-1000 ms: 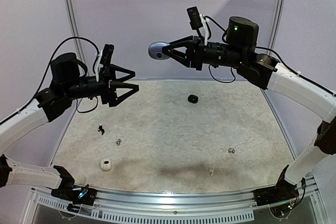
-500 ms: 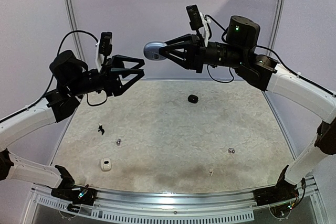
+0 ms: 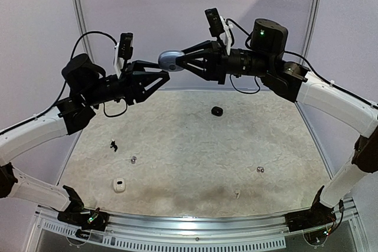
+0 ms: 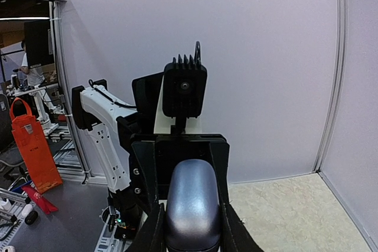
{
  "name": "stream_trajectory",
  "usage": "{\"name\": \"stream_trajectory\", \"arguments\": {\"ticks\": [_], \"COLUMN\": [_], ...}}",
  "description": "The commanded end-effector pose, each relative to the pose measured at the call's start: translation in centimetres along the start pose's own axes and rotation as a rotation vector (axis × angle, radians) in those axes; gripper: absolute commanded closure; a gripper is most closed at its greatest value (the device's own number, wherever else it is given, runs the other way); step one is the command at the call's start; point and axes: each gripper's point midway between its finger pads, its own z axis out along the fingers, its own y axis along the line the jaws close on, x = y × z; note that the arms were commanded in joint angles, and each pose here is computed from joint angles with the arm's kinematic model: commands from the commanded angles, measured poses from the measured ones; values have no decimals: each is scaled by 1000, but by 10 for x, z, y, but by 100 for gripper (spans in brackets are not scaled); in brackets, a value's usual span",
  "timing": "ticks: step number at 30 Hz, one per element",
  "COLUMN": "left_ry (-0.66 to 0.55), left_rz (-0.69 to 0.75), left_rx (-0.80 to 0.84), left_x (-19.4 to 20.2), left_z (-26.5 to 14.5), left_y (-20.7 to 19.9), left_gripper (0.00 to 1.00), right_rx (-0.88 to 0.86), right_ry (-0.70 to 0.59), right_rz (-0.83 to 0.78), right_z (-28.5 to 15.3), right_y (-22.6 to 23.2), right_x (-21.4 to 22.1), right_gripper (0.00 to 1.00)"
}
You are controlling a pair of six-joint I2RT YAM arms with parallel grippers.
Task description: Insert the wireless bluetooth earbuds into the charging case
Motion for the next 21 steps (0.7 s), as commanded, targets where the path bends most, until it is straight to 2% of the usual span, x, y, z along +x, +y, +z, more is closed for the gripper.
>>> {"name": "stream_trajectory", "arguments": {"ticks": [1, 4, 7, 21], "left_ry": [-18, -14, -12, -16], "left_rz": [31, 36, 43, 69], "left_rx": [15, 40, 51, 103], "left_x": [-7, -7, -7, -10], "left_z": [7, 8, 8, 6], "left_y": [-5, -10, -12, -24], "left_gripper": [55, 62, 65, 59], "right_rx": [-22, -20, -15, 15], "right_ry": [-2, -1, 2, 39], "right_rz": [-13, -10, -11, -9], "right_z": [6, 6, 7, 8], "right_y": [3, 2, 1, -6], "right_x": [-1, 0, 1, 14], "right_gripper": [100, 100, 100, 100]}}
